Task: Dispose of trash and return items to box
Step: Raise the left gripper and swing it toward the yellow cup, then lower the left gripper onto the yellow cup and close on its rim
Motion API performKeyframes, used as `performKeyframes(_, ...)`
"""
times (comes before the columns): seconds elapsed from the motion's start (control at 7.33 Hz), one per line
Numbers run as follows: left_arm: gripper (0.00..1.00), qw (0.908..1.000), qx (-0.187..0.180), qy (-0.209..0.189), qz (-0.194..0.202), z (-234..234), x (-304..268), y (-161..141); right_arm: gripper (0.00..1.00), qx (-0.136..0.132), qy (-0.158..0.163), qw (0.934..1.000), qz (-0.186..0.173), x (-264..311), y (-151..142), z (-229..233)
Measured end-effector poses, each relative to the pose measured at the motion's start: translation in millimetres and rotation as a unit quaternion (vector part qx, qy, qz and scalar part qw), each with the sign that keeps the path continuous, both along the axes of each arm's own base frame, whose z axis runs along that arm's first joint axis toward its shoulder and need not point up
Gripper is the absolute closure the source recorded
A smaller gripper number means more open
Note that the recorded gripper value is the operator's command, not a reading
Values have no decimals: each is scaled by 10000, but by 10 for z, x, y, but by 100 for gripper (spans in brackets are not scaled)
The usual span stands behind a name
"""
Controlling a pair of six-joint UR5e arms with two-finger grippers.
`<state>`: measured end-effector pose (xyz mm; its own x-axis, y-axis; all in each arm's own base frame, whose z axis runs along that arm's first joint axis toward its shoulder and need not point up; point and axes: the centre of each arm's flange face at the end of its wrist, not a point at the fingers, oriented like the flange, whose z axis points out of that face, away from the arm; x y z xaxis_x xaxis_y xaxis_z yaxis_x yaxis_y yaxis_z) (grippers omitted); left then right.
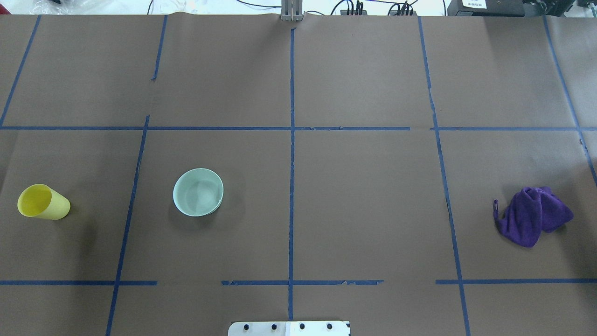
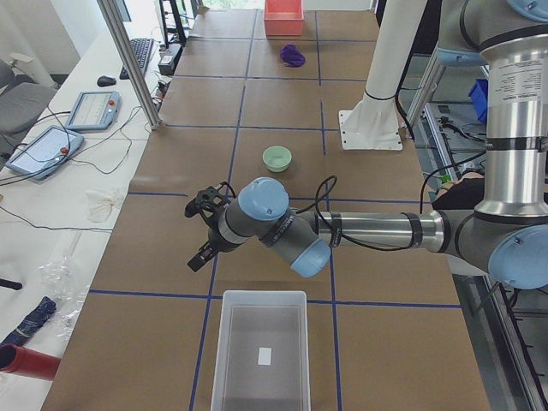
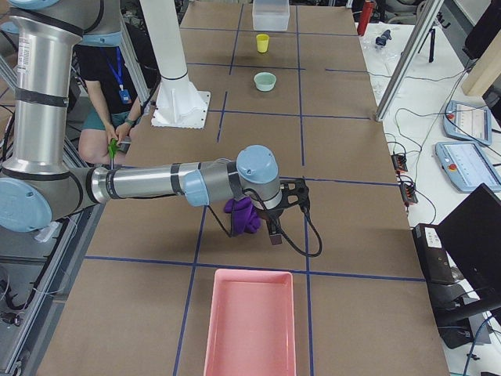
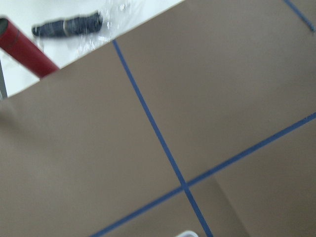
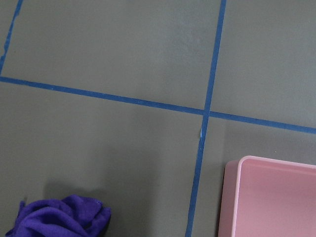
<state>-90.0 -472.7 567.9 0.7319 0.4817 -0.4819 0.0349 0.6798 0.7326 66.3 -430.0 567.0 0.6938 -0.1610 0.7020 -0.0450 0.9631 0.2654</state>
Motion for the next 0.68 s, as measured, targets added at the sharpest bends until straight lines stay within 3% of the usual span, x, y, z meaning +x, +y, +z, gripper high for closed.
performKeyframes(0.14,0,9993,40,371,-54,-83,174,-2,0,89,-15,10000,29,-1,27,32)
performKeyframes(0.41,0,9983,169,556,72,-270,913,-40,0,250,-29,9997,43,-4,126,110)
performKeyframes(0.68,2,9965,-198,798,126,-201,1560,120,0,306,-25,9995,54,-5,240,232)
